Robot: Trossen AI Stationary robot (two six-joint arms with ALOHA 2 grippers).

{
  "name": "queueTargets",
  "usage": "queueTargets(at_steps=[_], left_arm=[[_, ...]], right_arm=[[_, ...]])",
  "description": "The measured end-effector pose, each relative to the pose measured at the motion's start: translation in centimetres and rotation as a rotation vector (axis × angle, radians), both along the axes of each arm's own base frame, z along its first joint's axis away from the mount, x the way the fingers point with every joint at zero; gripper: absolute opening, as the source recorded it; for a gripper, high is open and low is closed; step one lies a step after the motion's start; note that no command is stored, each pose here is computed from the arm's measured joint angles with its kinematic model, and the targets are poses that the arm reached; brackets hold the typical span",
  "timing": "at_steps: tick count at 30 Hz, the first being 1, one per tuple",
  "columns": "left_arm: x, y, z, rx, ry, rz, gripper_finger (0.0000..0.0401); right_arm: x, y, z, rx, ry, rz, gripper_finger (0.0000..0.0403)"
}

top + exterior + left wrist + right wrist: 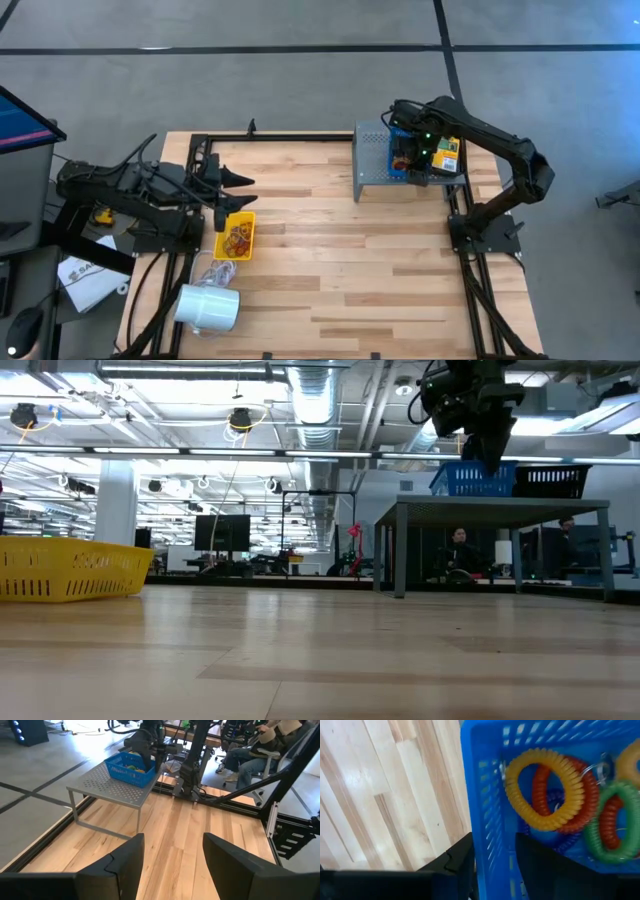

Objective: Pick & Place Office Desk Supplies
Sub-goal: Put the blue bin with the colored spring keychain on the shelf, then put the yellow bin with the colored rubber band on the shelf

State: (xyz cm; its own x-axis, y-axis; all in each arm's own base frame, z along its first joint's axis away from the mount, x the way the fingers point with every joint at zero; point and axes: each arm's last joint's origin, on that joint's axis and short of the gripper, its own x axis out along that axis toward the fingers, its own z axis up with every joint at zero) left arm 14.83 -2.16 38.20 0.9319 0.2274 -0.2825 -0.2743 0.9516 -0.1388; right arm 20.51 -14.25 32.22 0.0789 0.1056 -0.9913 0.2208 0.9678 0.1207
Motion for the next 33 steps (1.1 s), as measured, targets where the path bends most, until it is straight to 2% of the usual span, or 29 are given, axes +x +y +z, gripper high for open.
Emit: queueTargets(at_steps=[12,17,19,25,28,33], left_arm=[[0.1,0.6,0.0,-0.019,0.006,-0.025,0.0197],[0.6,0.1,-0.3,0.005,0.049,-0.187,0.0197],[1.0,-0.1,-0.8,-0.012,0.139,-0.251,0.0197],[3.5,-1.3,-3.8,-0.084,0.591,-0.383,0.0197],[4.6,-2.0,-5.6,-0.068,0.82,-0.445,0.0197],[6.1,-2.6,-9.1,-0.05,1.176,-0.443,0.0197]], right_arm=[[1.1,1.1,2.8,-0.047,-0.085,0.007,0.0137],[1.6,2.4,5.1,-0.062,-0.148,0.003,0.0137],[1.8,3.1,6.4,-0.07,-0.194,0.004,0.0137],[1.9,5.8,11.1,-0.117,-0.375,0.009,0.0135],[1.9,7.4,13.2,-0.121,-0.472,0.01,0.0132],[2.2,9.7,15.2,-0.105,-0.59,0.01,0.0128]])
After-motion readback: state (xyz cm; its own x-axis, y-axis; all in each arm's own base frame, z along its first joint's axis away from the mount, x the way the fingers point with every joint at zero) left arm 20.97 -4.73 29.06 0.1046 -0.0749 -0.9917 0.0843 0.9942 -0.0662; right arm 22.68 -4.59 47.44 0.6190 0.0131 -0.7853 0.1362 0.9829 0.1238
